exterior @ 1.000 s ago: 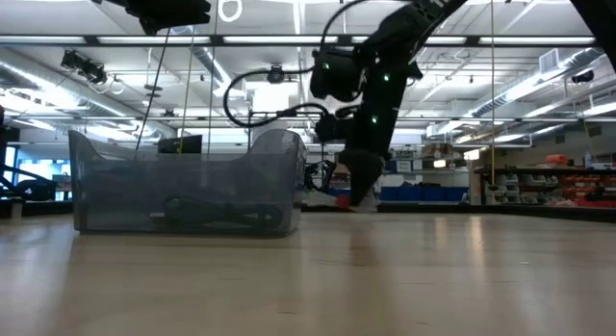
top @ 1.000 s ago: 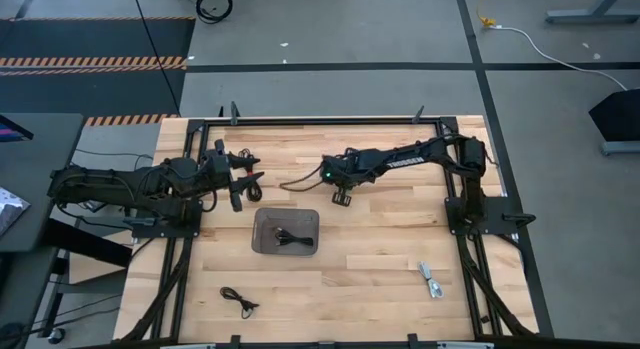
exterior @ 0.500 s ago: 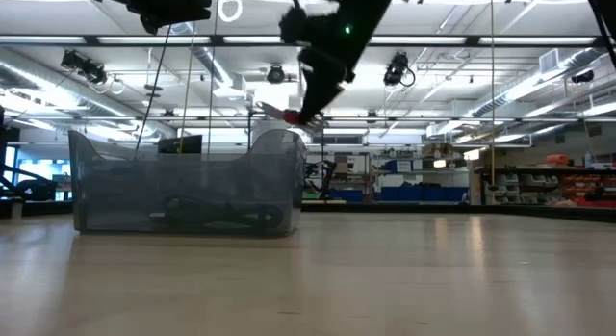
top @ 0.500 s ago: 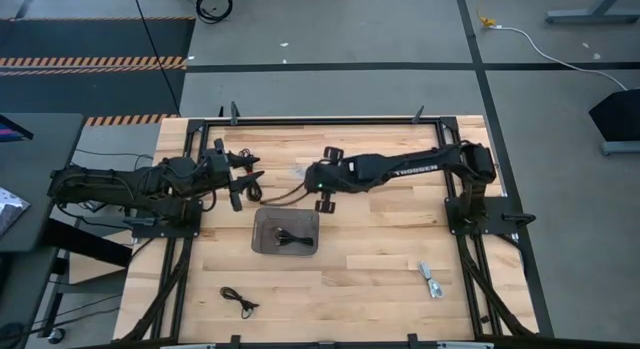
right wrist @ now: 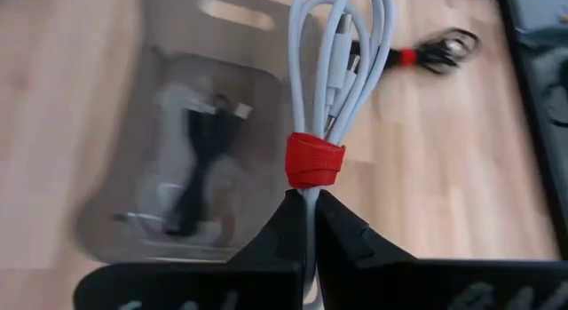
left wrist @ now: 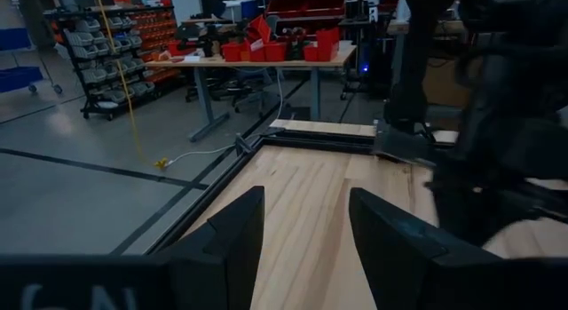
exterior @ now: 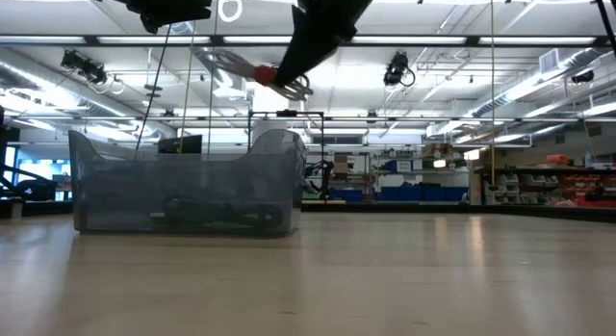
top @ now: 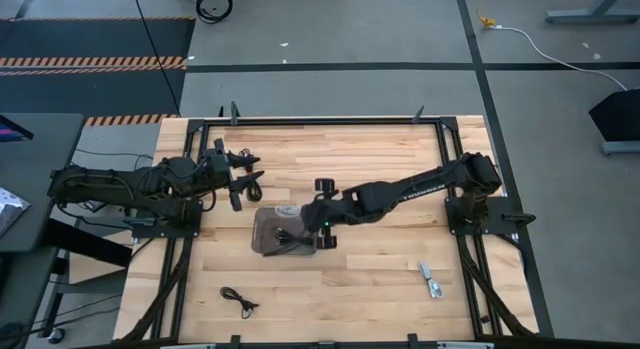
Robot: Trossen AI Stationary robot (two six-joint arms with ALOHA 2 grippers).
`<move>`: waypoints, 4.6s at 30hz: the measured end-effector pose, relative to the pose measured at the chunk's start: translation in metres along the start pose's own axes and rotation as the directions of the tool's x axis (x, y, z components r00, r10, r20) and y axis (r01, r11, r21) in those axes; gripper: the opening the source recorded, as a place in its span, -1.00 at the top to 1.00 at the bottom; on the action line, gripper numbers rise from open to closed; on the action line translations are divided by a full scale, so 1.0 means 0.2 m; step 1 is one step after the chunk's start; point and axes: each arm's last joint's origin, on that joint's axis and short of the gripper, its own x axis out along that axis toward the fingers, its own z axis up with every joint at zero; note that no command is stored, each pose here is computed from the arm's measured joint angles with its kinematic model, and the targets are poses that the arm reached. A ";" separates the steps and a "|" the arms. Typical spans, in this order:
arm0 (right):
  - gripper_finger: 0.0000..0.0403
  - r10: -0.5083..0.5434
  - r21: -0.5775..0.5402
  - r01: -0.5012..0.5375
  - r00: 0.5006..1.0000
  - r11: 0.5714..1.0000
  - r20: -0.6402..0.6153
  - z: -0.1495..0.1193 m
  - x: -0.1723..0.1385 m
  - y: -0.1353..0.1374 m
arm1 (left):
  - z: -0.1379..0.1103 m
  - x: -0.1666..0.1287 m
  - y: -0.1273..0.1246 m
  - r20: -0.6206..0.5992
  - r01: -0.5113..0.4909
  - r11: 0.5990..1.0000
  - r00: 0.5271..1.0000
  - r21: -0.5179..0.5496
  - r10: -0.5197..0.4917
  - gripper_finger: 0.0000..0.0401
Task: Pick and place USB-C Cables
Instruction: Put the top white USB cable into the black bin, then put the white USB cable into the black bin
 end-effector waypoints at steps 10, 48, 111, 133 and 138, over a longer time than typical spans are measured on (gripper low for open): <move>0.95 0.120 -0.024 -0.118 0.985 0.993 0.122 0.03 0.00 0.08 | 0.00 0.00 0.00 0.007 0.000 1.000 1.000 -0.011 0.000 0.13; 0.52 0.179 0.003 -0.181 0.973 0.983 0.146 -0.09 0.15 0.04 | 0.00 0.00 0.00 0.005 0.000 1.000 1.000 -0.010 0.000 0.13; 0.39 0.265 0.502 0.343 0.548 0.794 -0.794 -0.62 -0.52 0.58 | 0.00 0.00 0.00 0.006 0.020 0.996 1.000 -0.088 -0.019 0.13; 0.39 0.281 0.619 0.508 0.590 0.599 -0.757 -1.04 -0.51 0.92 | 0.05 0.00 0.00 0.093 0.023 0.996 0.996 -0.089 -0.015 0.13; 0.39 0.237 0.563 0.532 0.559 0.633 -0.795 -1.09 -0.49 0.89 | 0.05 0.00 0.00 0.093 0.023 0.996 0.996 -0.090 -0.014 0.13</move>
